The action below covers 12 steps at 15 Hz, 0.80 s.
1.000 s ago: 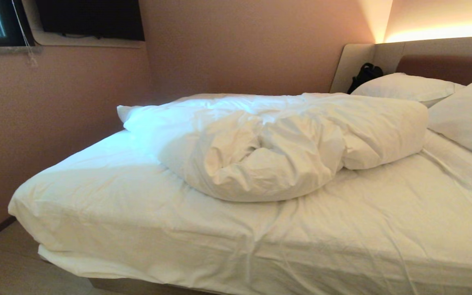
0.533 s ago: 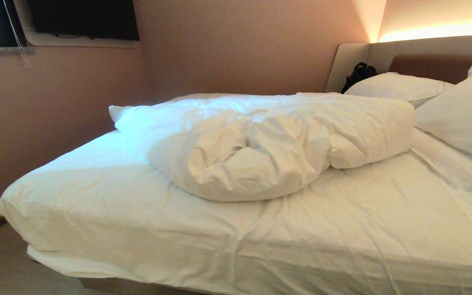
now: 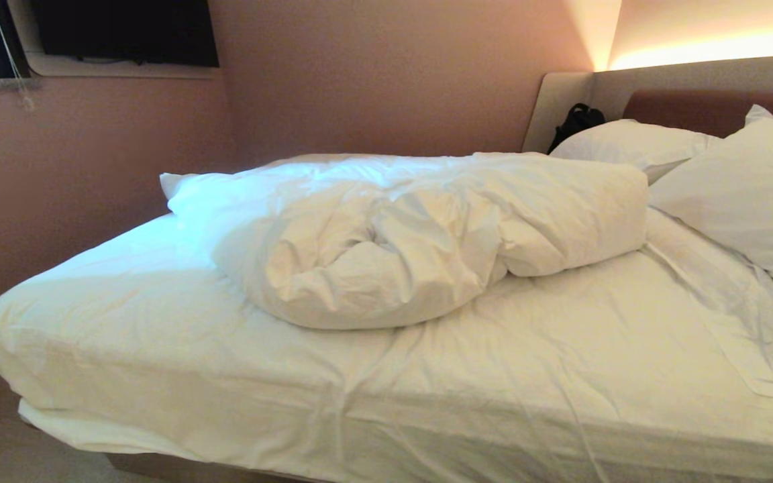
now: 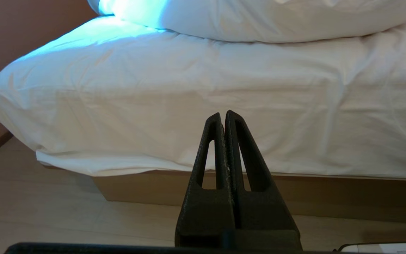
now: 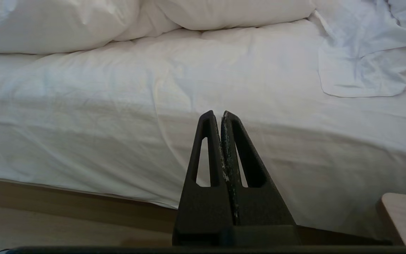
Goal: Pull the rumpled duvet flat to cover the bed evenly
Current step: Hold the folded corner of the quilt
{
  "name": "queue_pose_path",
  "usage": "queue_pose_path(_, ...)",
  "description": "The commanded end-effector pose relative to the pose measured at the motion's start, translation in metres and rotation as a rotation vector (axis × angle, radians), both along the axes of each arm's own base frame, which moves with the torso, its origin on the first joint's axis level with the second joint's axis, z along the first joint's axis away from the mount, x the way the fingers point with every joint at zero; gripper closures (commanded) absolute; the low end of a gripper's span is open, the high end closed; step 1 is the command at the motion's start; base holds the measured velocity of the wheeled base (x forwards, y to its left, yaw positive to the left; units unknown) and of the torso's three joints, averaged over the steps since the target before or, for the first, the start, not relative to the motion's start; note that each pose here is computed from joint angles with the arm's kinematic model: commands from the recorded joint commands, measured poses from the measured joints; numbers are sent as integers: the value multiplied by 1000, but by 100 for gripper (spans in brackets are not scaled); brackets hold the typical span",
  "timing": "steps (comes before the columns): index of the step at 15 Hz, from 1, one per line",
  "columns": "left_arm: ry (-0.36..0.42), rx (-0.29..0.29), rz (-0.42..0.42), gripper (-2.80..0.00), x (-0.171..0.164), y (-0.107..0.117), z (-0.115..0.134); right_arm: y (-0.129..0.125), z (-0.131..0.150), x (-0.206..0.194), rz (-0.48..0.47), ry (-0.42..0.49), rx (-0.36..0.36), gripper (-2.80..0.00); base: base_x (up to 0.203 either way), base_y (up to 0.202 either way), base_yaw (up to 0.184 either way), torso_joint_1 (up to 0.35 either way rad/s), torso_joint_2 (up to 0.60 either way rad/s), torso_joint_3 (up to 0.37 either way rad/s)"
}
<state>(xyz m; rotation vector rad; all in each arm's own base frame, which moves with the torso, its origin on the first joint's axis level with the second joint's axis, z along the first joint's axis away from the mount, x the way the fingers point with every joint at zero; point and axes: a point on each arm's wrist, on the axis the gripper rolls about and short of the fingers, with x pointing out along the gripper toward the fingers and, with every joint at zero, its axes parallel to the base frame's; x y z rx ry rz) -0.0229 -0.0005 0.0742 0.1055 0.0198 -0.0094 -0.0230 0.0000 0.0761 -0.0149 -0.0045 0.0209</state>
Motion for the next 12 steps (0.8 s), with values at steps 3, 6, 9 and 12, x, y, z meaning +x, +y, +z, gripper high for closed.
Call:
queue_pose_path(3, -4, -13, -3, 0, 0, 0, 0, 0, 0, 0, 1, 3, 0, 0, 0, 0, 0, 0, 0, 0)
queue_pose_path(6, -7, -82, 5, 0, 0, 0, 0, 0, 0, 0, 2, 1, 0, 0, 0, 0, 0, 0, 0, 0)
queue_pose_path(9, -7, -84, 6, 0, 0, 0, 0, 0, 0, 0, 1, 3, 0, 0, 0, 0, 0, 0, 0, 0)
queue_pose_path(12, -7, -84, 6, 0, 0, 0, 1, 0, 0, 0, 2, 3, 0, 0, 0, 0, 0, 0, 0, 0)
